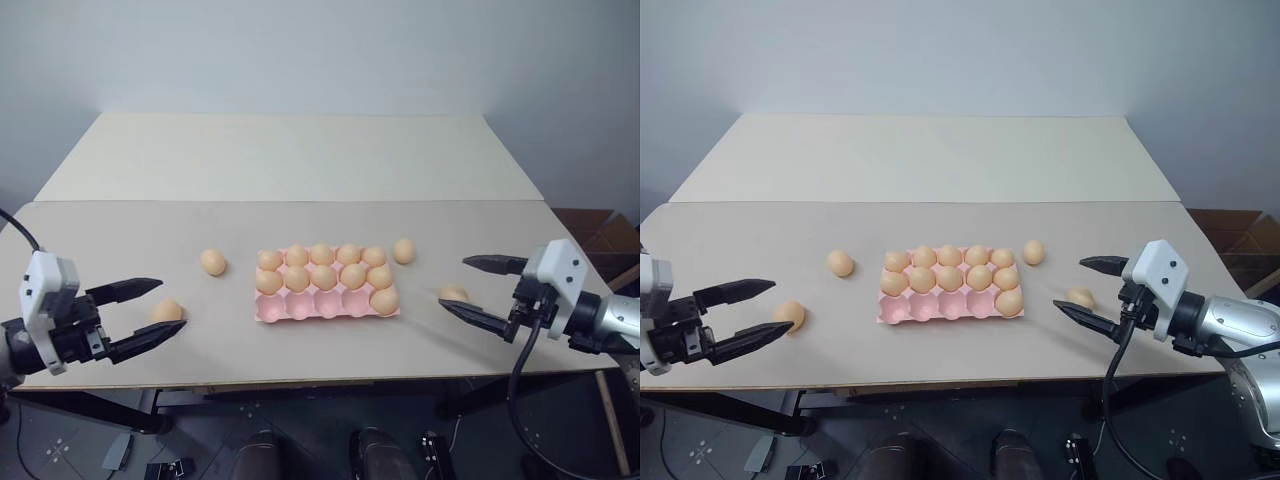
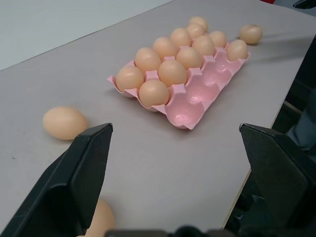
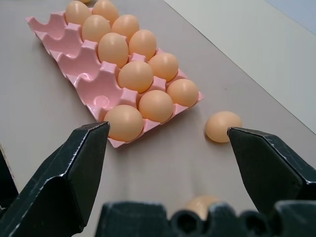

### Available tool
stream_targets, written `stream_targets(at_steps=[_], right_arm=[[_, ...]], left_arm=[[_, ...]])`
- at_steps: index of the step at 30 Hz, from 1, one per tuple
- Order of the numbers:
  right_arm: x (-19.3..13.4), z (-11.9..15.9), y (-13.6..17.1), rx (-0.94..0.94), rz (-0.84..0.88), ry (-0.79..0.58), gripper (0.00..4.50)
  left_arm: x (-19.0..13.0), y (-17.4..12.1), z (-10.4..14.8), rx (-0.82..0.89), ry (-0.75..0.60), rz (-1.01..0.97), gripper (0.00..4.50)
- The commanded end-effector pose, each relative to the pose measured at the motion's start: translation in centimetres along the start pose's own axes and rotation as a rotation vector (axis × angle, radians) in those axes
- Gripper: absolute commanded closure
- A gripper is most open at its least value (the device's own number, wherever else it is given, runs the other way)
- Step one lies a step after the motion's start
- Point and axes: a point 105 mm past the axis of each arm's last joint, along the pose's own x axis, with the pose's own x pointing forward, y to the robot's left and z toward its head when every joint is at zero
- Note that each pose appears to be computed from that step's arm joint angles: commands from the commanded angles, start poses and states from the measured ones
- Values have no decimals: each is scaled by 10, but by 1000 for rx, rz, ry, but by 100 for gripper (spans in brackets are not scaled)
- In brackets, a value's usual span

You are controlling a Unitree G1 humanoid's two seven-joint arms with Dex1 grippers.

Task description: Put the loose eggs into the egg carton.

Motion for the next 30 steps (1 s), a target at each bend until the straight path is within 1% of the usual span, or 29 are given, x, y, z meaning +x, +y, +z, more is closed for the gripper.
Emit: stream_targets(at_steps=[1, 4, 8, 12, 15, 21, 23, 26, 30], right_arm=[[-1, 9, 1, -44, -2, -34, 0], [-2, 9, 2, -41, -8, -35, 0], [-3, 7, 2, -34, -21, -31, 0], [-7, 1, 0, -8, -48, 4, 0], [-11, -5, -2, -4, -76, 72, 0], [-19, -31, -10, 40, -169, 263, 0], [-16, -38, -10, 68, -190, 288, 0], [-2, -47, -11, 110, -223, 291, 0], [16, -70, -28, 138, -364, 368, 0]], left_arm=[[-1, 3, 12, 70, -44, 39, 1], [-1, 3, 18, 55, -69, 37, 1], [-2, 0, 17, 80, -50, 2, 1], [3, -2, 21, 98, -70, -27, 1], [6, -4, 27, 103, -102, -36, 1], [8, -9, 26, 92, -89, -82, 1], [9, -7, 26, 91, -88, -85, 1], [13, -6, 27, 91, -90, -103, 1], [17, -6, 27, 96, -90, -115, 1]])
